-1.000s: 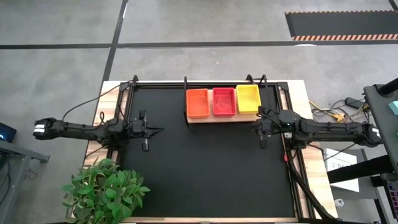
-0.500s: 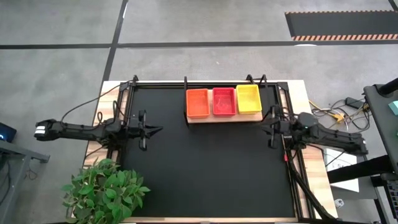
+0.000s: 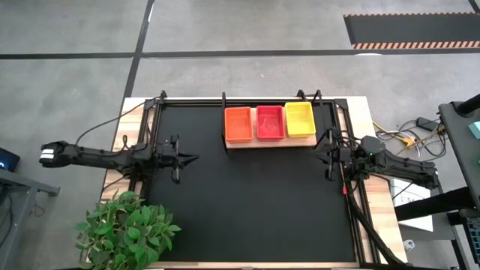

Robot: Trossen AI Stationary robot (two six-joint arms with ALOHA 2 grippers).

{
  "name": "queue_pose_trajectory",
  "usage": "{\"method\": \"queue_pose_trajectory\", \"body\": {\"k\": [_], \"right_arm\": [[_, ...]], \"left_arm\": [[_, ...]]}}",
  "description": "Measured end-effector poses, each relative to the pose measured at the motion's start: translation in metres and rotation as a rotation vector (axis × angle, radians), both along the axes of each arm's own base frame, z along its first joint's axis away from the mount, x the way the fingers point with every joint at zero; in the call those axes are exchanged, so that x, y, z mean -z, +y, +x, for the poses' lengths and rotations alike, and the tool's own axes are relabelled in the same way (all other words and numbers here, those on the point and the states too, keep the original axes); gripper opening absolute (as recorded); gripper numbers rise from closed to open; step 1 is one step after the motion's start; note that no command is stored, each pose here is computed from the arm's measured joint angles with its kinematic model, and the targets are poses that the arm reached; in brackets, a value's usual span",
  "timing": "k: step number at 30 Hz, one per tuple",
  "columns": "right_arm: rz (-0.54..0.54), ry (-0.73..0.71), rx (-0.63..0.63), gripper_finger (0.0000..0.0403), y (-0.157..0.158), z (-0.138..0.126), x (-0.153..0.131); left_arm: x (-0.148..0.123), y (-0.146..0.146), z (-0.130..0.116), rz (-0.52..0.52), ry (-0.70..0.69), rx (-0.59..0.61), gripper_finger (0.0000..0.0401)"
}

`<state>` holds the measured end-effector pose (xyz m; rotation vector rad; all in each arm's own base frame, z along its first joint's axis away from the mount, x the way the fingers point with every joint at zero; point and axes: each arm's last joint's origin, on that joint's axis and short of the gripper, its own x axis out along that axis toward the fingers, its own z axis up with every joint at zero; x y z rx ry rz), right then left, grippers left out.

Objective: Stack baskets on shelf by color
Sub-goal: Return to Home Position

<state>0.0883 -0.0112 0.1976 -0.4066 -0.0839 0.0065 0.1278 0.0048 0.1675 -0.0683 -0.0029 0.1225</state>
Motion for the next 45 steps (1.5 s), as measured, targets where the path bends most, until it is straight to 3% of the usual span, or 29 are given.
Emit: {"method": "queue_pose_trajectory", "body": {"k": [10,45], "right_arm": [[0.209,-0.010,0.001,0.0009,-0.001,0.002,-0.002],[0.222,0.033,0.005,0.0009,-0.002,0.005,0.001]], "left_arm": [[0.009,0.000,0.005,-0.001,0.086,0.000,0.0000],[0.065,0.000,0.018,-0.006,0.544,0.001,0.0000]]}}
